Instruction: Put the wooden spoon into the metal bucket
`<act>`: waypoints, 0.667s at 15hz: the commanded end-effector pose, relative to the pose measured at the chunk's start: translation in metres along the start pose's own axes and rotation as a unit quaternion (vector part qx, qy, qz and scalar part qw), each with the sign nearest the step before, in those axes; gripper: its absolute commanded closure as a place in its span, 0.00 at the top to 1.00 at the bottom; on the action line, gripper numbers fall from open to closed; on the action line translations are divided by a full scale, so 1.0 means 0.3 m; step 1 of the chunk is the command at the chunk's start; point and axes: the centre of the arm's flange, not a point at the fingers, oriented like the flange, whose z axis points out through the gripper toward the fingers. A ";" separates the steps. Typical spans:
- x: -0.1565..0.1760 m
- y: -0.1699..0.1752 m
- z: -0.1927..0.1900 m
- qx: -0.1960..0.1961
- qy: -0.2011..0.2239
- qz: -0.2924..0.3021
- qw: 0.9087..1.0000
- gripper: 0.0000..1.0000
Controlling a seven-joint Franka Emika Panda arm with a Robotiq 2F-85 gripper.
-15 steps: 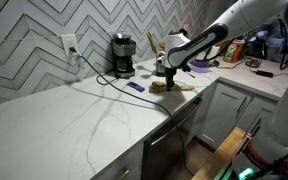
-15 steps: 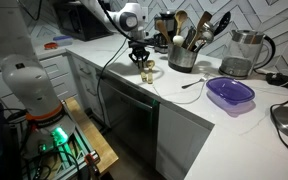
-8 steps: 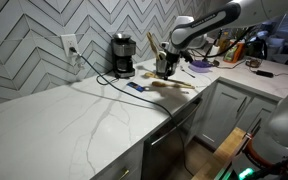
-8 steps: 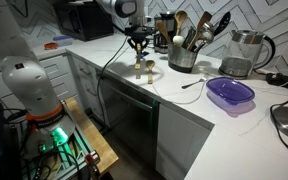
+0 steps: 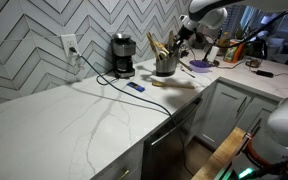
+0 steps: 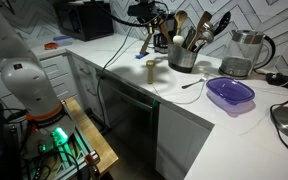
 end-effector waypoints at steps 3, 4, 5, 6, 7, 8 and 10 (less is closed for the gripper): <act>0.028 0.100 -0.090 -0.050 0.103 0.108 0.987 0.06; 0.030 0.108 -0.093 -0.066 0.125 0.123 0.982 0.06; 0.027 0.104 -0.090 -0.082 0.145 0.136 0.977 0.06; 0.036 0.111 -0.113 -0.067 0.116 0.109 0.985 0.06; 0.039 0.112 -0.112 -0.072 0.121 0.111 0.984 0.24; 0.040 0.110 -0.110 -0.072 0.120 0.110 0.984 0.24; 0.043 0.108 -0.110 -0.071 0.121 0.109 0.984 0.24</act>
